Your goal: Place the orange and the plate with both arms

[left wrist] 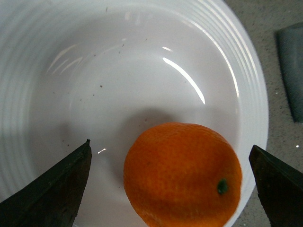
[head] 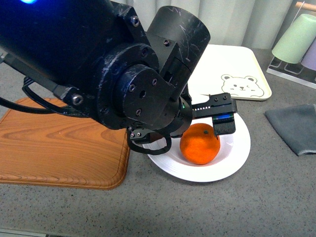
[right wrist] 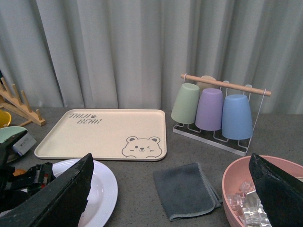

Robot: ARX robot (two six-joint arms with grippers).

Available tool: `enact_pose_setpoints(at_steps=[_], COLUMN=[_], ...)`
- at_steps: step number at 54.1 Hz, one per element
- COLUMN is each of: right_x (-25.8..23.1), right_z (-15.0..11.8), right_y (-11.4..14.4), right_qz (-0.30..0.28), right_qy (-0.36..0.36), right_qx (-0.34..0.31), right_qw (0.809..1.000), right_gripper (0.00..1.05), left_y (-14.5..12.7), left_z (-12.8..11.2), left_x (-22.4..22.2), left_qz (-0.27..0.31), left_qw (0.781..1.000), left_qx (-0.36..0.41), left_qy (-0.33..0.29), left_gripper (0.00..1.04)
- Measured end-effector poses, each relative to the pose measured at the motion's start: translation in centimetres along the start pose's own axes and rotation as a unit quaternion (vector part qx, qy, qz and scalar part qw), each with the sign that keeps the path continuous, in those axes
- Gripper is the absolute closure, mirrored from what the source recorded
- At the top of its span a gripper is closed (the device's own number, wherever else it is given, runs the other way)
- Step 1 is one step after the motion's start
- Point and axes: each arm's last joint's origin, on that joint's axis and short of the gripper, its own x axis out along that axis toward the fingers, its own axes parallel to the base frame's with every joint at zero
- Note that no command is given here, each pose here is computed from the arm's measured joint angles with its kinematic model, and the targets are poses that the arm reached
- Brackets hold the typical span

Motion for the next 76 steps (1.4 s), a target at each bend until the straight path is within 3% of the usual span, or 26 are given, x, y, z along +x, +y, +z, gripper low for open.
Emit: enact_pose_setpoints(at_steps=[14, 27, 29, 33, 40, 50, 56, 76], right_x=[0.0, 0.0, 0.0, 0.0, 0.0, 0.0, 0.0, 0.0], right_z=[0.0, 0.0, 0.0, 0.0, 0.0, 0.0, 0.0, 0.0], right_y=[0.0, 0.0, 0.0, 0.0, 0.0, 0.0, 0.0, 0.0], right_qz=[0.0, 0.0, 0.0, 0.001, -0.001, 0.001, 0.0, 0.0], right_qy=[0.0, 0.0, 0.0, 0.0, 0.0, 0.0, 0.0, 0.0], right_qx=[0.0, 0.0, 0.0, 0.0, 0.0, 0.0, 0.0, 0.0], right_qw=[1.0, 1.0, 1.0, 1.0, 1.0, 1.0, 1.0, 1.0], right_gripper=[0.09, 0.09, 0.09, 0.09, 0.09, 0.09, 0.09, 0.09], left_y=[0.5, 4.7, 5.5, 7.7, 9.7, 11.2, 12.1, 13.2], left_z=[2.2, 1.8, 1.3, -0.1, -2.1, -4.0, -5.4, -7.7], left_x=[-5.9, -13.5, -14.0, -16.0, -19.6, -22.3, -23.8, -26.4], left_qz=[0.003, 0.068, 0.093, 0.14, 0.163, 0.174, 0.18, 0.182], left_qw=[0.995, 0.978, 0.968, 0.926, 0.881, 0.871, 0.871, 0.87], left_qx=[-0.018, -0.06, -0.04, 0.014, 0.088, 0.127, 0.134, 0.138], left_qy=[-0.099, -0.186, -0.229, -0.351, -0.436, -0.441, -0.437, -0.437], left_gripper=[0.06, 0.06, 0.1, 0.24, 0.44, 0.75, 1.0, 1.01])
